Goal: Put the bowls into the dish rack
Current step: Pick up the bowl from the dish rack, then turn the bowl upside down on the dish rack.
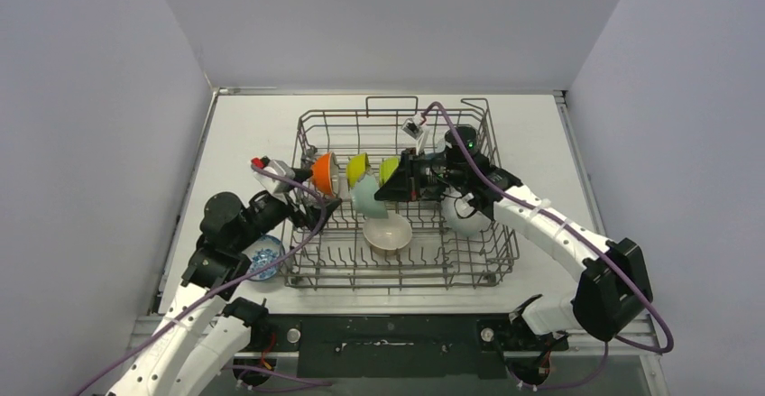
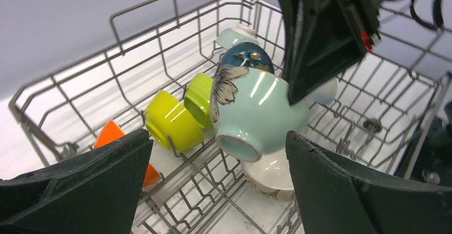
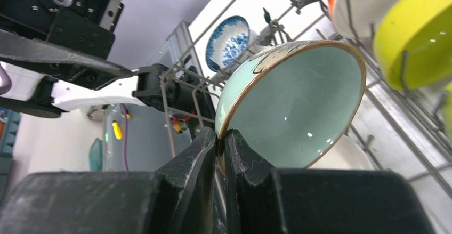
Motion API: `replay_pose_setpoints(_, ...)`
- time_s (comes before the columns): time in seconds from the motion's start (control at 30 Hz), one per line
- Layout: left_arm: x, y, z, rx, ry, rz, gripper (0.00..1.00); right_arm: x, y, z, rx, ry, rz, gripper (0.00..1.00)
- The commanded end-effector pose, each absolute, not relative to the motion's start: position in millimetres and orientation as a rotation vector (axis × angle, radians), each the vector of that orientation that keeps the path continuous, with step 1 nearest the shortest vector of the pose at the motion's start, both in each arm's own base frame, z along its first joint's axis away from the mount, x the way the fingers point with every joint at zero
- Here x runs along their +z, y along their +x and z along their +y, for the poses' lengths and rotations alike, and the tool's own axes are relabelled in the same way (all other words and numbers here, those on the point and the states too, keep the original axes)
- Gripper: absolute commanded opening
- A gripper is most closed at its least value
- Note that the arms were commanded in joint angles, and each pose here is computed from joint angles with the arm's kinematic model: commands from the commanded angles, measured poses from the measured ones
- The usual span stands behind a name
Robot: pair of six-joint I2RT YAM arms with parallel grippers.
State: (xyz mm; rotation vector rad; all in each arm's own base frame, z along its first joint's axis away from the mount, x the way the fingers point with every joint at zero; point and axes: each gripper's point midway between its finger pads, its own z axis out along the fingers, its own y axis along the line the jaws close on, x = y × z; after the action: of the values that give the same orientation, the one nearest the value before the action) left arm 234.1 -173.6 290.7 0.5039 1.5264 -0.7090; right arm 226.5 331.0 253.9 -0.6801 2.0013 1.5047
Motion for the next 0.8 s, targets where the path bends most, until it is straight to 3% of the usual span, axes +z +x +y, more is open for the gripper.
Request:
replay_pose_setpoints(0.0, 306.9, 211.6, -195.7, -0.681, 0.886, 1.292, 0.96, 298.5, 224.4, 307.8, 1.401, -0.864, 1.791, 0.05)
replay_pose_setpoints(0.23, 288.2, 193.2, -215.5, -0.636, 1.309, 1.085, 0.96, 274.9, 209.9, 289.2, 1.352, -0.967, 1.886, 0.05)
replay_pose_setpoints(0.43, 289.1, 188.2, -234.1, -0.524, 1.506, 0.849, 0.96, 267.5, 199.6, 289.8, 1.395, -1.016, 1.923, 0.05)
replay_pose_setpoints(0.77, 260.1, 186.2, -274.2, -0.315, 1.858, 0.651, 0.96, 268.9, 185.1, 298.7, 1.418, -1.113, 1.925, 0.05)
